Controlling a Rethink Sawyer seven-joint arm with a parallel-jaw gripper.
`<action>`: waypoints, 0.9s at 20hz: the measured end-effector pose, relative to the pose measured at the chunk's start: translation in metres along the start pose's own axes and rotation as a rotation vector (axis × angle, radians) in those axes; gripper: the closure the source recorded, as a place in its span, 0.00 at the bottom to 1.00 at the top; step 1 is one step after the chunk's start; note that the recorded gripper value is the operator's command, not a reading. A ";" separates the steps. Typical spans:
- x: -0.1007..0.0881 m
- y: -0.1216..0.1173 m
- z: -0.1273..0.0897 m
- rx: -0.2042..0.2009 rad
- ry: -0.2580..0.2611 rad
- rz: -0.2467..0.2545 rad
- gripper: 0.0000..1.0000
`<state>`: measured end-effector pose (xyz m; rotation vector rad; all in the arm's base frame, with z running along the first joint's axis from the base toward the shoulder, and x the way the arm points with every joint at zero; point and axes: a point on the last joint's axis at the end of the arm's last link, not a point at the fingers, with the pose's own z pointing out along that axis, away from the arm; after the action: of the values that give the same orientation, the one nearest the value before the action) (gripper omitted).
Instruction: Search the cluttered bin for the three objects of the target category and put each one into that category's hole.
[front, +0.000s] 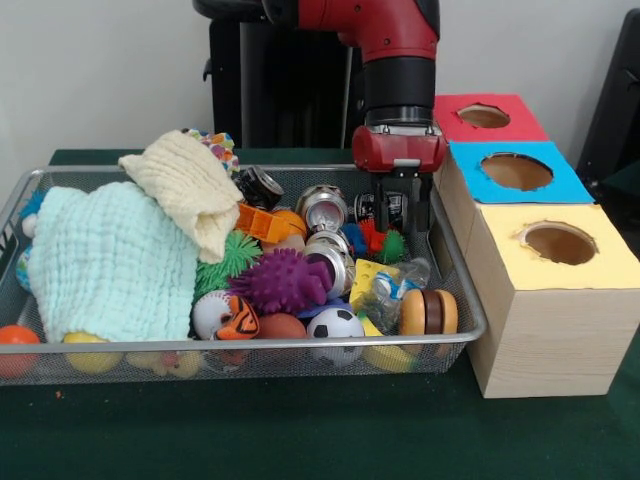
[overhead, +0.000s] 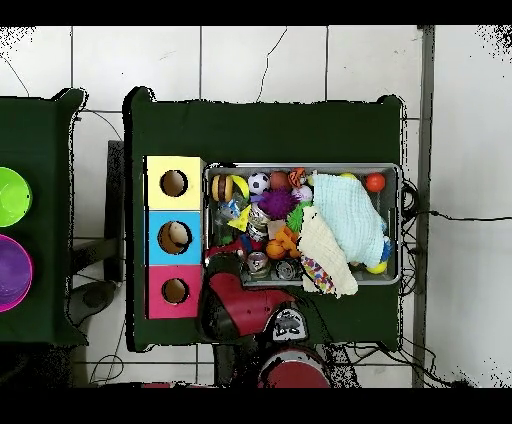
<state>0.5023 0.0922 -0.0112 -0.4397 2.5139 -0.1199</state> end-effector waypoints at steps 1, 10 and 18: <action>0.000 -0.001 0.002 0.003 -0.006 0.003 0.00; 0.013 -0.007 0.030 0.017 -0.003 0.011 0.00; 0.022 -0.012 0.051 0.026 -0.032 0.016 0.00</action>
<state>0.5166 0.0739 -0.0629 -0.4081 2.4814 -0.1386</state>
